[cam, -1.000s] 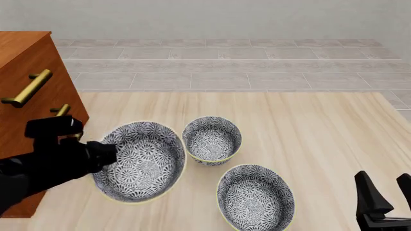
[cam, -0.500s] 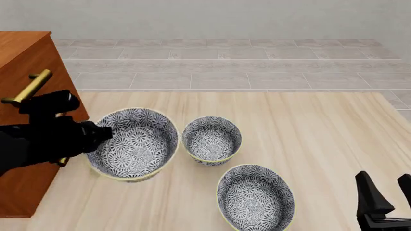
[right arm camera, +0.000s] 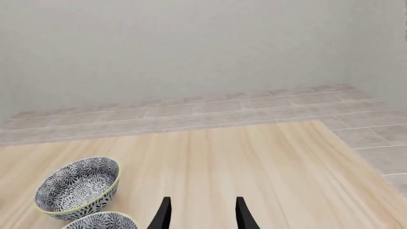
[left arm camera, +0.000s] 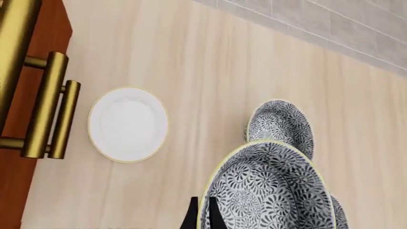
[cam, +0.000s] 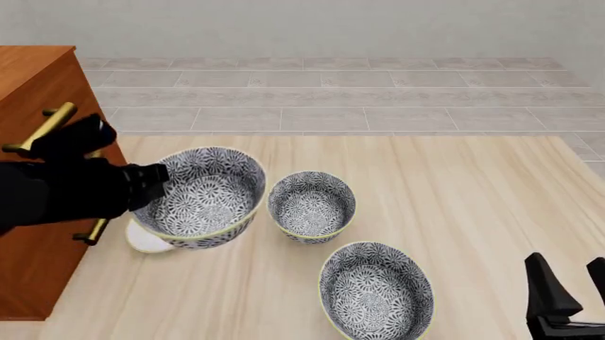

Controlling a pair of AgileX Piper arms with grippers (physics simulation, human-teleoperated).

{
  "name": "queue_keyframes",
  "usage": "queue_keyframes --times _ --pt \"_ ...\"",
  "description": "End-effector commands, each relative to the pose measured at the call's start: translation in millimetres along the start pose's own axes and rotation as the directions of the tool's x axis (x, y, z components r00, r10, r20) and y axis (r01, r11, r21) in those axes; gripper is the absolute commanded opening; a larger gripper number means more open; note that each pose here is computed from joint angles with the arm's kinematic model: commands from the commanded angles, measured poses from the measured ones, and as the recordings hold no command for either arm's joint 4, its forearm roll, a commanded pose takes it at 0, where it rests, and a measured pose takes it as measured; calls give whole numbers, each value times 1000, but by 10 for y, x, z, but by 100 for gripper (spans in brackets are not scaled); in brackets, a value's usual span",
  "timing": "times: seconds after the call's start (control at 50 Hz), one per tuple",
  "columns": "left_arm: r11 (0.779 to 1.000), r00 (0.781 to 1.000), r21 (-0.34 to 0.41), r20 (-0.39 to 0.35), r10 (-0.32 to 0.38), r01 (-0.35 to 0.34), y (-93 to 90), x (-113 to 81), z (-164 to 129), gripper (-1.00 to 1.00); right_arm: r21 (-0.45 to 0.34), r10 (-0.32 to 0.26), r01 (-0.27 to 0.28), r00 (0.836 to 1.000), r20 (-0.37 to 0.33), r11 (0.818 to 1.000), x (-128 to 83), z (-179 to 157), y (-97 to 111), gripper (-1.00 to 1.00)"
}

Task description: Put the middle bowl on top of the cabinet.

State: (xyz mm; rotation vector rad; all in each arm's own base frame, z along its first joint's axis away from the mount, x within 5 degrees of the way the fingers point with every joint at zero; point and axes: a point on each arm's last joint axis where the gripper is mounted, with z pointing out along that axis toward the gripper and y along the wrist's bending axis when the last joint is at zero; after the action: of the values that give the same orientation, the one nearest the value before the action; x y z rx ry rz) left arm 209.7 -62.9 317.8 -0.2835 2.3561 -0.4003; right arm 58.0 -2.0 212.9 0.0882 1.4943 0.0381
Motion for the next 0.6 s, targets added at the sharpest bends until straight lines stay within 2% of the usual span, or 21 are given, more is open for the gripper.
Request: queue_keyframes --times 0.02,0.12,0.18,0.22,0.28,0.38,0.4,0.6 --pt "1000 1000 12 7 -23 23 -78 -109 -78 -100 2 2 -2 1000 1 1000 0 -3 -1 100" --pt "999 998 -1 12 -54 54 -71 -182 -98 -100 2 3 -3 1000 0 1000 -1 1 -1 100" --pt "999 999 -2 6 -48 48 -85 -193 -94 -100 3 4 -4 1000 1 1000 -2 3 -1 100" --pt "999 999 -19 10 -44 45 -57 -248 -95 -100 2 3 -3 1000 0 1000 -2 2 -1 100" --pt "996 997 -42 19 -73 74 -11 -322 -102 -100 1 3 -3 1000 0 1000 -2 1 -1 100" --pt "997 998 -57 17 -59 60 -7 -402 -126 -100 2 5 -5 1000 -1 1000 -1 1 -1 100" --pt "996 998 -70 35 -51 53 23 -485 -175 -100 1 4 -4 1000 -1 1000 0 0 -1 100" --pt "997 997 -57 55 -50 53 -78 -645 -348 -100 -1 1 -1 1000 -4 1000 0 7 1 100"
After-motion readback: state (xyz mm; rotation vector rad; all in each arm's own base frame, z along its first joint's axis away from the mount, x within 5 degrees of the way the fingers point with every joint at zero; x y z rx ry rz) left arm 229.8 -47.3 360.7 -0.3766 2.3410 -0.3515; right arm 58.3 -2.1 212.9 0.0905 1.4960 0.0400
